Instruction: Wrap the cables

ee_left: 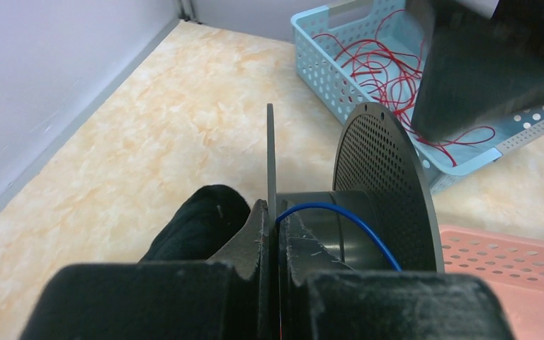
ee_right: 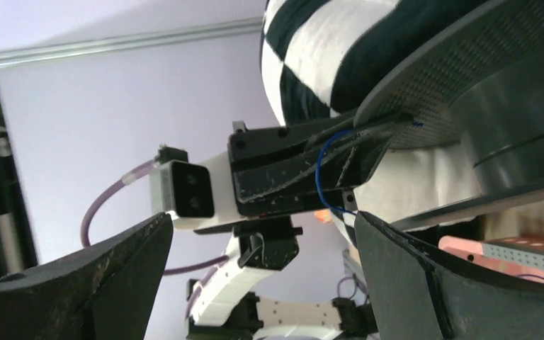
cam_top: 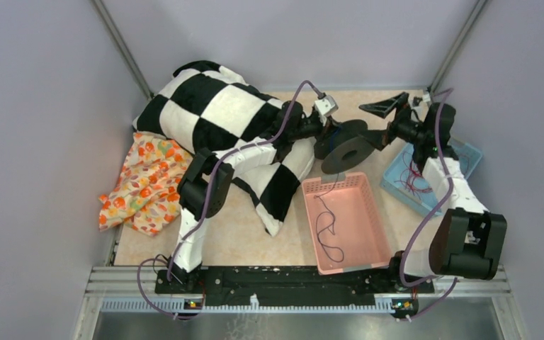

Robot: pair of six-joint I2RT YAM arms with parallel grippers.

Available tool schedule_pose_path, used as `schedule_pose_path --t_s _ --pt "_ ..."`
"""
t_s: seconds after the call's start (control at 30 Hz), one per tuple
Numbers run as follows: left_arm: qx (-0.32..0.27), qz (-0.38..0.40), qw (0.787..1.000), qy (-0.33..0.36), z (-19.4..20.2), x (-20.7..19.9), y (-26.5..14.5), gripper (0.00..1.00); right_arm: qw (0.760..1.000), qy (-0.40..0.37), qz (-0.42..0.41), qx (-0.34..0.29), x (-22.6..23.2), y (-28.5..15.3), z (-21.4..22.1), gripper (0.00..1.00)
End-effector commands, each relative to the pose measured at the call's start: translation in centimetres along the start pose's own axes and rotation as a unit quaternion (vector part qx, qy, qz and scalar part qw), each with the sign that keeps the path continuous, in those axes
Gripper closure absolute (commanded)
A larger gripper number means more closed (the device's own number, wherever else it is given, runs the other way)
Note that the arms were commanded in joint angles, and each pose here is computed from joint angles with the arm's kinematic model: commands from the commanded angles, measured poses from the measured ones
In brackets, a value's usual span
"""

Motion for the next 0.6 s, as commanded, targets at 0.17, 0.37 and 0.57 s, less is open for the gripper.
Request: schedule_pose_path --t_s 0.17,0.37,0.57 --pt "-0.126 -0.047 0.989 0.059 -12.0 -0.2 -4.3 1.00 0.979 -0.157 0.117 -0.056 4.6 -4.1 0.3 0.01" --pt "-0.171 -0.058 0.981 0.068 -15.5 -1.2 -6.3 1.00 0.956 -0.242 0.142 -0.081 6.1 -5.8 0.6 0.01" --pt "-0.183 -0.071 0.978 0.065 -19.7 -2.6 -8.6 1.00 0.917 -0.334 0.193 -0.102 6.6 -7.7 1.4 0.02"
Point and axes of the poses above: each gripper's point midway between its finger pads, its own y axis out along the fingers, its own x axis along the line the jaws close on, z = x × y, the point moved 4 cm from there along -y, back along the fingers, and after that the axes turned 6 degrees about -y, right-handed, at the moved point
